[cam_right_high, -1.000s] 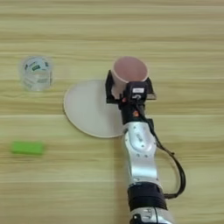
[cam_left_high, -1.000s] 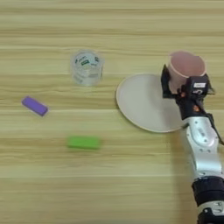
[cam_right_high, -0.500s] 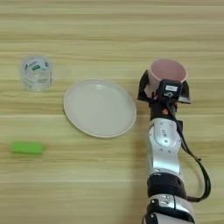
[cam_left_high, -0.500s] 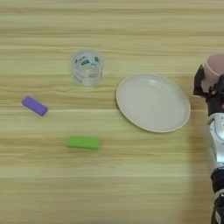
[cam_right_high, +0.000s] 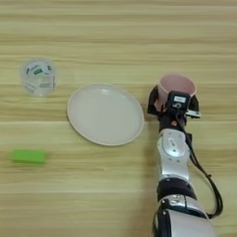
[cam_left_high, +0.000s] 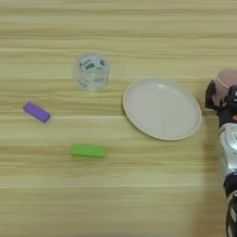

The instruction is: Move the objects on the table

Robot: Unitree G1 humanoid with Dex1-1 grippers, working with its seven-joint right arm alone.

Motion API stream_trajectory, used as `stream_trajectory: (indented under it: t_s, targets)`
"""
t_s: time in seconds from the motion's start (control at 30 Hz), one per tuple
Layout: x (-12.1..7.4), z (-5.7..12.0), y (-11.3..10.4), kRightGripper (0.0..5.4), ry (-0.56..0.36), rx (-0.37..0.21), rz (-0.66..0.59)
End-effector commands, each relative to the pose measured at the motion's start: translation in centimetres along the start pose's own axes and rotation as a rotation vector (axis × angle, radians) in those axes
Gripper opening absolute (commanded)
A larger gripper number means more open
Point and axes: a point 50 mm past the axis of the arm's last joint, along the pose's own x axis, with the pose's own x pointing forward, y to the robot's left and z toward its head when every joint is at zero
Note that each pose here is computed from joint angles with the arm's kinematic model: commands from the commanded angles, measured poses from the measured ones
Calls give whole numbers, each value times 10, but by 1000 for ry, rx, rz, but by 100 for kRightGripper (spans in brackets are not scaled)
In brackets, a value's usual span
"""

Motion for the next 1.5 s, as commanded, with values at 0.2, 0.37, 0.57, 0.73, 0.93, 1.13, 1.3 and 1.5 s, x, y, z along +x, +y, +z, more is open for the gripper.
stream_trajectory:
  t_s: [0.2,0.37,0.57,0.73,0.93,1.13,1.3,1.5]
  targets:
    - [23,29,1,439,-111,23,22]
    - [23,29,3,520,-116,20,27]
    - [22,30,3,538,-131,9,27]
    - [21,35,3,538,-166,-6,26]
    - [21,40,0,538,-193,-8,4]
    - [21,41,-2,538,-196,-7,-1]
    - [18,33,-3,538,-148,-1,5]
    - [14,25,-5,538,-110,12,12]
